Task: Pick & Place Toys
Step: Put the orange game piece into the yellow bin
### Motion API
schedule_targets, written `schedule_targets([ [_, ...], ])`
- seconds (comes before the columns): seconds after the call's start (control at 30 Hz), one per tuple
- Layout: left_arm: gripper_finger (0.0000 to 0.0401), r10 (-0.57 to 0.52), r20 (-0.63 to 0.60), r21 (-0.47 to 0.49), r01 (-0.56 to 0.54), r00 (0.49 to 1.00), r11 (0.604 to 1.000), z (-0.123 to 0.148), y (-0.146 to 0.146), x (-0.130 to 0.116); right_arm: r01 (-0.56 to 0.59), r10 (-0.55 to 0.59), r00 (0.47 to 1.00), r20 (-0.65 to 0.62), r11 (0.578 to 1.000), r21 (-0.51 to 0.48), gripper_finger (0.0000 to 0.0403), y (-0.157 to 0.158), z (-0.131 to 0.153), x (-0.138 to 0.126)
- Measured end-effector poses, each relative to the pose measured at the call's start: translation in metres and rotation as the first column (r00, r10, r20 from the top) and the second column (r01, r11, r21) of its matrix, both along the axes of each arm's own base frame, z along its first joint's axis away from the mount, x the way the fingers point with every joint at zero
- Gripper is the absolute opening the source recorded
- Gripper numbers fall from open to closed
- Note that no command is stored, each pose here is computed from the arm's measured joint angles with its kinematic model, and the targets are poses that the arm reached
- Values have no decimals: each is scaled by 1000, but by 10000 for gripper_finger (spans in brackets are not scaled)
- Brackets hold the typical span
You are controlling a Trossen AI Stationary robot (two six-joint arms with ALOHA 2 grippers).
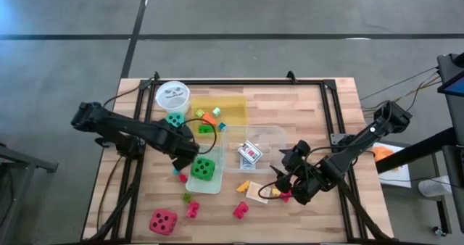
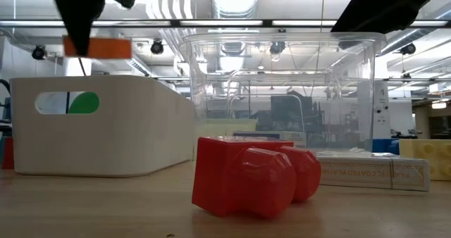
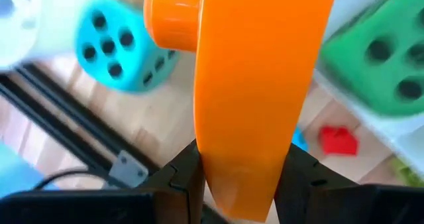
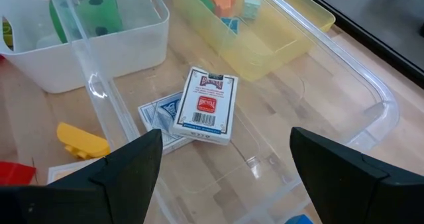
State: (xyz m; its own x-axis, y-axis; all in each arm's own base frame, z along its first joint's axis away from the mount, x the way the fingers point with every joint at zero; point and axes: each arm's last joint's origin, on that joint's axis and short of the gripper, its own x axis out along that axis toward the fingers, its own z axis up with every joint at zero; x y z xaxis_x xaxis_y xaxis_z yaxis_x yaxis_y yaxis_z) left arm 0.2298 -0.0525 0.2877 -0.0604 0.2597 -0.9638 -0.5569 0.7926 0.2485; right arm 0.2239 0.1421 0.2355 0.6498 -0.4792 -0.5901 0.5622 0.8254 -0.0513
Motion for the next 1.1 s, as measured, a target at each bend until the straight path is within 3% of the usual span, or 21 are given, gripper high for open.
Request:
schedule_targets([
  [0.27, 118, 27, 181, 101, -46, 983, 994, 41, 13, 8, -4, 4, 1000, 9, 1000, 5, 325, 1, 1, 1],
  [0.5, 118, 129, 264, 101, -160, 956, 982, 63, 52, 16, -6, 6, 1000, 11, 1000, 4, 325, 1, 1, 1],
  [0.77, 118, 82, 301, 83, -112, 950, 990, 59, 95, 33, -6, 6, 1000, 13, 1000, 5, 325, 1, 1, 1],
  [1.1, 118, -10, 182, 91, -7, 983, 996, 37, 127, 70, -6, 6, 1000, 13, 1000, 7, 325, 1, 1, 1],
])
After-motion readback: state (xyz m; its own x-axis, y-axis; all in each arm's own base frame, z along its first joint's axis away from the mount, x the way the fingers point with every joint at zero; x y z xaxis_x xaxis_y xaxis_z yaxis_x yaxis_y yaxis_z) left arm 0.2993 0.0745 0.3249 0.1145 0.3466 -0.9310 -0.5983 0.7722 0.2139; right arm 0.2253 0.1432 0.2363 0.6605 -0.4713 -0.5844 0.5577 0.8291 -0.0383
